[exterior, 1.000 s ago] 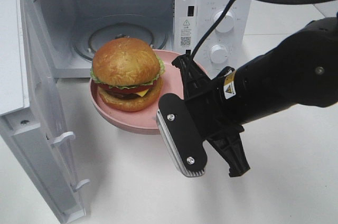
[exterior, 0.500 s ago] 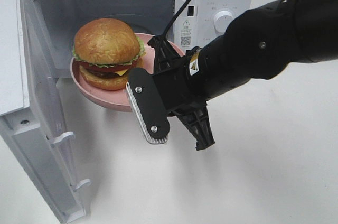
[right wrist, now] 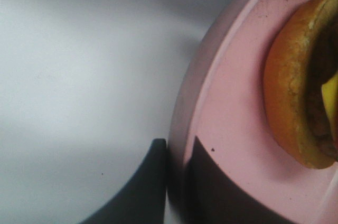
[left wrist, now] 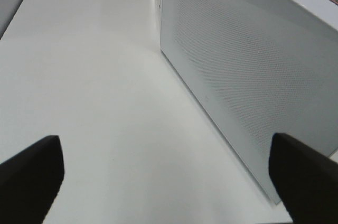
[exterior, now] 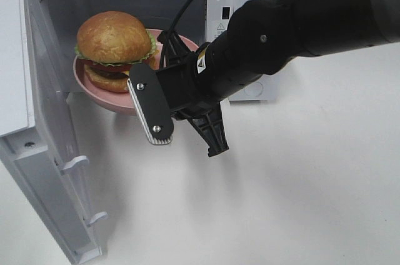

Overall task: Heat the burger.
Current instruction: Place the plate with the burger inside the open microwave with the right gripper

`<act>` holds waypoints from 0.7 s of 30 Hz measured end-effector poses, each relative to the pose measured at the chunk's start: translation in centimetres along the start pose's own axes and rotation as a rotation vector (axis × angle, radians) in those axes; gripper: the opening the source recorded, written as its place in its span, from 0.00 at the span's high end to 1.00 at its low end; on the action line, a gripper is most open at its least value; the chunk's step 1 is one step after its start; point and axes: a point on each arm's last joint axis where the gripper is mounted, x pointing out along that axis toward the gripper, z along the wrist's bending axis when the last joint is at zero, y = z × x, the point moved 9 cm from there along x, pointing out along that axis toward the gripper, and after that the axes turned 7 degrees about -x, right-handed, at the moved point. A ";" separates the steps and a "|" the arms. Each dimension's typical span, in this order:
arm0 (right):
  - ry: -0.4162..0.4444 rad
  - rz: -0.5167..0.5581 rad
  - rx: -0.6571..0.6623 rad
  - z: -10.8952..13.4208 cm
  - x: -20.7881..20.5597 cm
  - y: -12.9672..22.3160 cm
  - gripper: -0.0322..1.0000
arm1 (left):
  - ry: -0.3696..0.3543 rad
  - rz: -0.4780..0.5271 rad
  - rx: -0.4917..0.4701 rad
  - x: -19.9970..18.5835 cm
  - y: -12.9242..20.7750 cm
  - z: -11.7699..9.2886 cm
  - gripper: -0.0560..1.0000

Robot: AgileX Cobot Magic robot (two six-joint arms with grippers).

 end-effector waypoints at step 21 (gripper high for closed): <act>-0.008 0.046 0.045 -2.6 4.0 1.8 0.92 | 0.000 0.000 0.000 0.0 0.0 0.0 0.03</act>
